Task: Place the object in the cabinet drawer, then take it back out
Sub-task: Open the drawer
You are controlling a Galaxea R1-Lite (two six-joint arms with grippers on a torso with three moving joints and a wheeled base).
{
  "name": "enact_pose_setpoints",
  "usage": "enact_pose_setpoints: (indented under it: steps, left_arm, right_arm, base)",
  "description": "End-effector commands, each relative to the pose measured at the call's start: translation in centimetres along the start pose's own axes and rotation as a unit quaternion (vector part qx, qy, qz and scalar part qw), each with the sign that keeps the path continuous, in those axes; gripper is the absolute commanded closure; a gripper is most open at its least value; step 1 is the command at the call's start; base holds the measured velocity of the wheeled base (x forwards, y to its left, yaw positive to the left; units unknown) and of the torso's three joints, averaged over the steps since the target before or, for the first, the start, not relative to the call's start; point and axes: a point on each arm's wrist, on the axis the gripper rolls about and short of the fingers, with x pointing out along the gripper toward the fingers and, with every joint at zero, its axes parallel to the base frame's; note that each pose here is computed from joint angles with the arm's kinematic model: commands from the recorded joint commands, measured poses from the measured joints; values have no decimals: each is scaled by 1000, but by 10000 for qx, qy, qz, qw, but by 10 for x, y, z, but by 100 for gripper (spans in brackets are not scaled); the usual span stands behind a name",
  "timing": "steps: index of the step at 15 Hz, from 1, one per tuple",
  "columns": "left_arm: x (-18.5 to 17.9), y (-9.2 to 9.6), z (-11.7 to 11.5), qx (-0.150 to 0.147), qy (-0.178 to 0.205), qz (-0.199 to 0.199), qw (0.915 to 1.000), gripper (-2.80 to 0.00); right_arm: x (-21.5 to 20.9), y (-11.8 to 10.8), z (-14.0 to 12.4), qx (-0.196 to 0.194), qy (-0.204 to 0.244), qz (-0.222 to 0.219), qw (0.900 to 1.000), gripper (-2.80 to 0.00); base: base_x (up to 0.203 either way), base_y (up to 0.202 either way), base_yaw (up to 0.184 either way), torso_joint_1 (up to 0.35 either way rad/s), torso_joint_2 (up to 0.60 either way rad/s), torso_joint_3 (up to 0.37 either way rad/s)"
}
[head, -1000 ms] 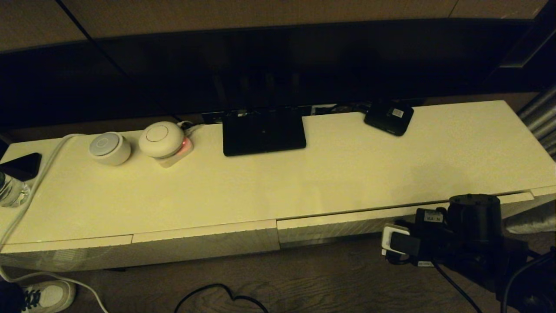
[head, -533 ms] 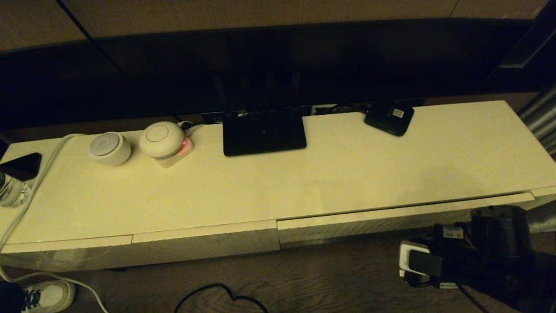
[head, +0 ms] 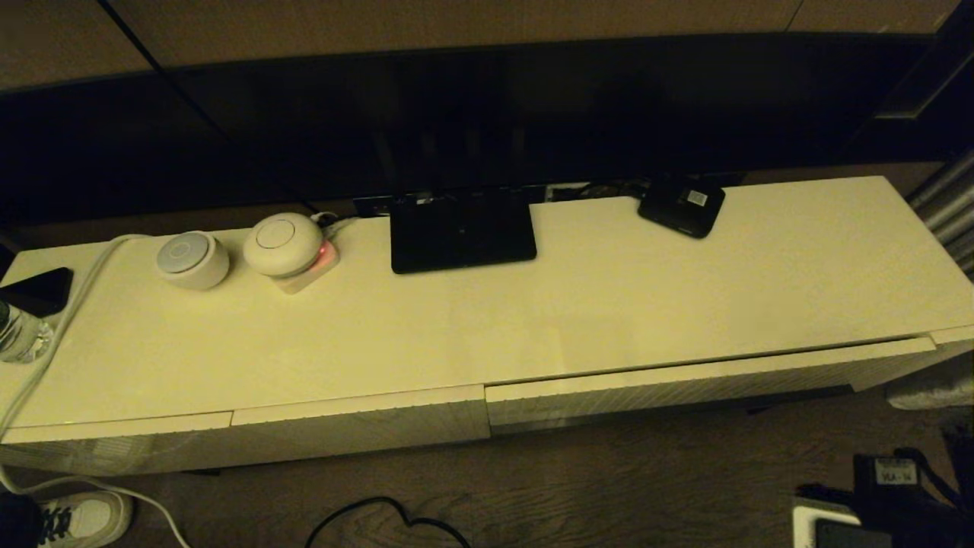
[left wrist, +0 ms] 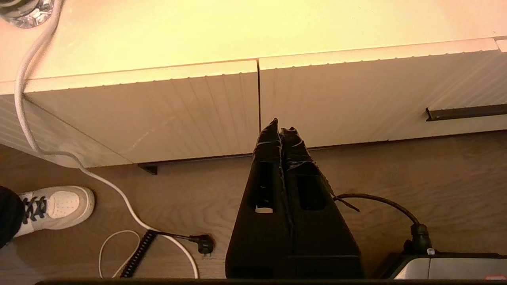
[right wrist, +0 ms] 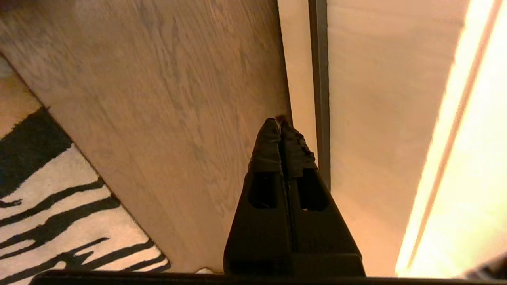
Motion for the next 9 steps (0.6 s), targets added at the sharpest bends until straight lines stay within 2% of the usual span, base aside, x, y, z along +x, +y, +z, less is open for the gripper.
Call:
enact_pose_setpoints:
  steps: [1, 5, 9]
  left_arm:
    - [0, 0, -1, 0, 15, 5, 10000, 0]
    - [0, 0, -1, 0, 15, 5, 10000, 0]
    - [0, 0, -1, 0, 15, 5, 10000, 0]
  right_arm:
    - [-23, 9, -7, -19, -78, -185, 9998, 0]
    - [-42, 29, -16, -126, 86, 544, 9984, 0]
    - [-29, 27, -15, -82, 72, 989, 9950, 0]
  base:
    - [0, 0, 0, 0, 0, 0]
    - [0, 0, 0, 0, 0, 0]
    - [0, 0, 0, 0, 0, 0]
